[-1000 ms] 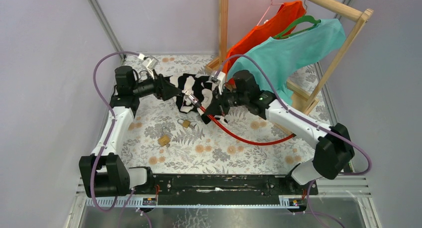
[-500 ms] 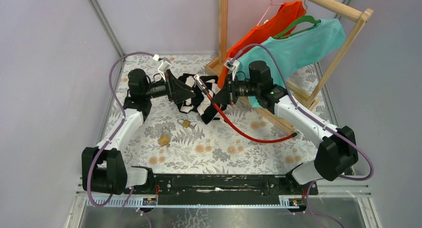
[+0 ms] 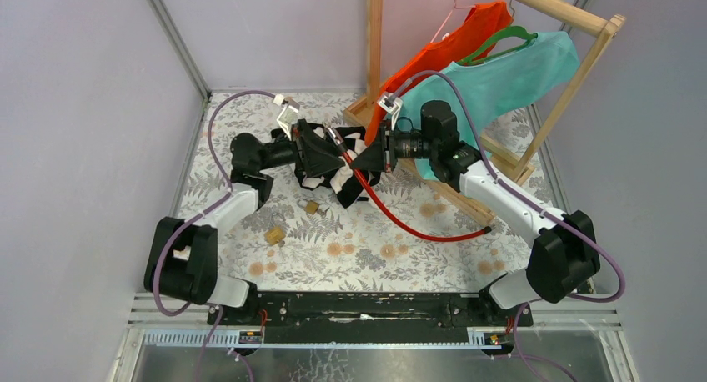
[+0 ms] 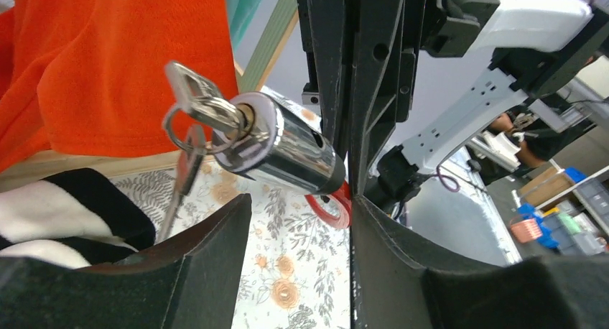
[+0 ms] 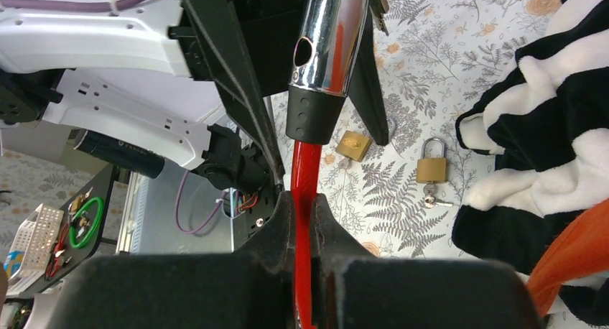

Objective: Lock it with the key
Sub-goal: Pick up the lock from the center of the board, then lock the lock.

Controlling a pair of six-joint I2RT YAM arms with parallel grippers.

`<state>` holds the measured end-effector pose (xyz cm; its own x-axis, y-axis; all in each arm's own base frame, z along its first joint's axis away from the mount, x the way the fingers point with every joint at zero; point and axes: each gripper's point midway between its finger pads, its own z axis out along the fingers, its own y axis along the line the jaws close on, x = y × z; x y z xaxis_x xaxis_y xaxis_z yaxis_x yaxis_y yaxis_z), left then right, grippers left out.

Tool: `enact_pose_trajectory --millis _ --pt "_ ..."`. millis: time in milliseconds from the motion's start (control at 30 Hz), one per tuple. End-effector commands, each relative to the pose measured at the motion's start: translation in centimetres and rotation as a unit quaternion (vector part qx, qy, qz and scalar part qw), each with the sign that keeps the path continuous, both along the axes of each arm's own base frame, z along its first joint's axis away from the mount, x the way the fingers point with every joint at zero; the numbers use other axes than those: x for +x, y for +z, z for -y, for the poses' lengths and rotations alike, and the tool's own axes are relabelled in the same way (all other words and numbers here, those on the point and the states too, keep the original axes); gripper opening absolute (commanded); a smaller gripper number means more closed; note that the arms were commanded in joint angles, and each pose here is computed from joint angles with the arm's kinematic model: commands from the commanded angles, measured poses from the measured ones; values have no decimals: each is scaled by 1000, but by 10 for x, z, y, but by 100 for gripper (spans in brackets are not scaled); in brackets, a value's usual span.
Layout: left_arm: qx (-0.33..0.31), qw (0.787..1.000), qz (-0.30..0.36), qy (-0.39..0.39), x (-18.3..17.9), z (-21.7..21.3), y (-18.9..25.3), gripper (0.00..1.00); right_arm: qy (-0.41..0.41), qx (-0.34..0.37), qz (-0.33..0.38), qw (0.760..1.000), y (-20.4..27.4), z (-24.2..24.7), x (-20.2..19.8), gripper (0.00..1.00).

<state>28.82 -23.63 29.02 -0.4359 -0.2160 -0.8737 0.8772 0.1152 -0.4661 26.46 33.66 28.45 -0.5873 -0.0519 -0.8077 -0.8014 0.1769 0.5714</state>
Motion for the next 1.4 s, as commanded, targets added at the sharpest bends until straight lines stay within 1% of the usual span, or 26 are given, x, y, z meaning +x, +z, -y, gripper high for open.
enact_pose_trajectory --millis 0,333,567,800,967,1133,1333,1367 --pt "-63 997 38 -16 -10 1 31 60 25 46 45 998 36 1 -11 0" --pt "-75 997 36 -8 -2 2 38 60 30 46 38 998 30 0 -11 0" --pt "-81 996 34 -15 -2 5 42 51 31 43 34 998 24 -2 -9 0" --pt "-85 996 32 -17 1 8 46 47 32 42 30 998 20 -2 -9 0" --pt "-85 996 31 -19 1 9 46 38 32 41 29 998 19 -2 -9 0" --pt "-73 996 36 -22 -1 12 42 33 29 41 27 998 20 -3 -7 0" --pt "-53 998 29 -12 0 16 34 14 8 21 40 999 15 0 1 0" --pt "-45 999 29 -7 2 17 32 9 1 15 45 999 14 1 3 2"
